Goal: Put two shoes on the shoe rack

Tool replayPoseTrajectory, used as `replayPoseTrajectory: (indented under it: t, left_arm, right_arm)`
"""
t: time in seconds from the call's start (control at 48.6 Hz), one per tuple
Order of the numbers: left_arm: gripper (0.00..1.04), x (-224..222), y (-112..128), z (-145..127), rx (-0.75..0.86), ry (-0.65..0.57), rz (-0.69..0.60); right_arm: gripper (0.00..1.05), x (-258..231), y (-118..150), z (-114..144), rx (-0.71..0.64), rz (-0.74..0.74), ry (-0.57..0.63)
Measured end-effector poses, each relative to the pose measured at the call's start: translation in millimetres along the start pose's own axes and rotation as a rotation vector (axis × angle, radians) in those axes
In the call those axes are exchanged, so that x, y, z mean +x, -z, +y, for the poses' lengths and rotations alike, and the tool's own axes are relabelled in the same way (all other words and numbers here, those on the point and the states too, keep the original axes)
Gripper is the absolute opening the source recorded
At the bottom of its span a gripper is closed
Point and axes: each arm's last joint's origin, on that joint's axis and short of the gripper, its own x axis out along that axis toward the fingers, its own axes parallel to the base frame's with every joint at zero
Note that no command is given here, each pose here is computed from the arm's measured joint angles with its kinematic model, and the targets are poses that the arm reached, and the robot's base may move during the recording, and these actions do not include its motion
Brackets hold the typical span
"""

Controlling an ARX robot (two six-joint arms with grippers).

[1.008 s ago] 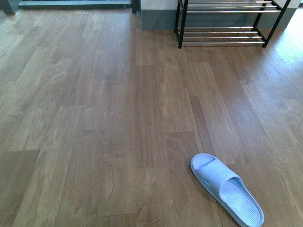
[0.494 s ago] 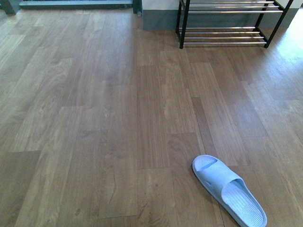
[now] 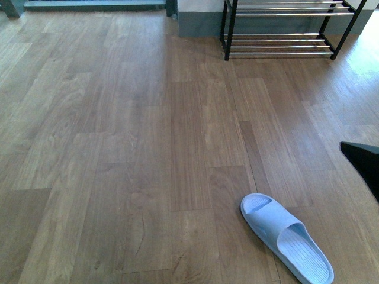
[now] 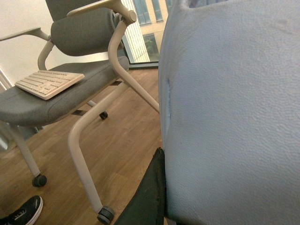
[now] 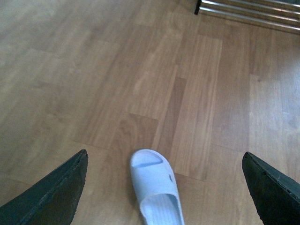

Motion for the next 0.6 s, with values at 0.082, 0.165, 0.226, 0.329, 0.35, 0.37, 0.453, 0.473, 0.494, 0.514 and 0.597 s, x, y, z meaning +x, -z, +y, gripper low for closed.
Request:
replayPoseTrajectory:
  t: [0.082,0.165,0.226,0.329,0.35,0.37,0.453,0.473,0.494,0.514,0.597]
  left_arm:
    - [0.02,0,0,0,0.000,0.000,0.000]
    - [0.02,0,0,0,0.000,0.000,0.000]
    - [0.02,0,0,0,0.000,0.000,0.000]
    - [0.02,0,0,0,0.000,0.000,0.000]
    - [0.02,0,0,0,0.000,0.000,0.000]
    - [0.02,0,0,0,0.000,0.000,0.000]
    - [0.02,0,0,0,0.000,0.000,0.000]
    - [0.02,0,0,0,0.000,0.000,0.000]
    - [0.02,0,0,0,0.000,0.000,0.000]
    - [0.02,0,0,0,0.000,0.000,0.000]
    - [0.02,0,0,0,0.000,0.000,0.000]
  right_arm:
    - [0.95,37,18,-1,-0.031,0.086,0.005]
    - [0.95,67,43,-3,-0.062,0.166,0.018]
    - [0.95,89,65,-6,-0.074,0.223,0.038]
    - [0.95,111,102,-11,-0.098,0.309,0.052]
    - [0.95,114,109,-12,-0.094,0.330,0.052]
    - [0.95,118,118,-13,-0.091,0.354,0.052]
    - [0.95,127,137,-15,-0.088,0.383,0.059]
    - [0.95,130,140,-16,-0.088,0.385,0.059]
    - [0.95,133,145,-16,-0.088,0.390,0.061]
    - [0.95,135,148,-17,-0.086,0.393,0.061]
    - [0.95,144,159,-16,-0.088,0.403,0.058]
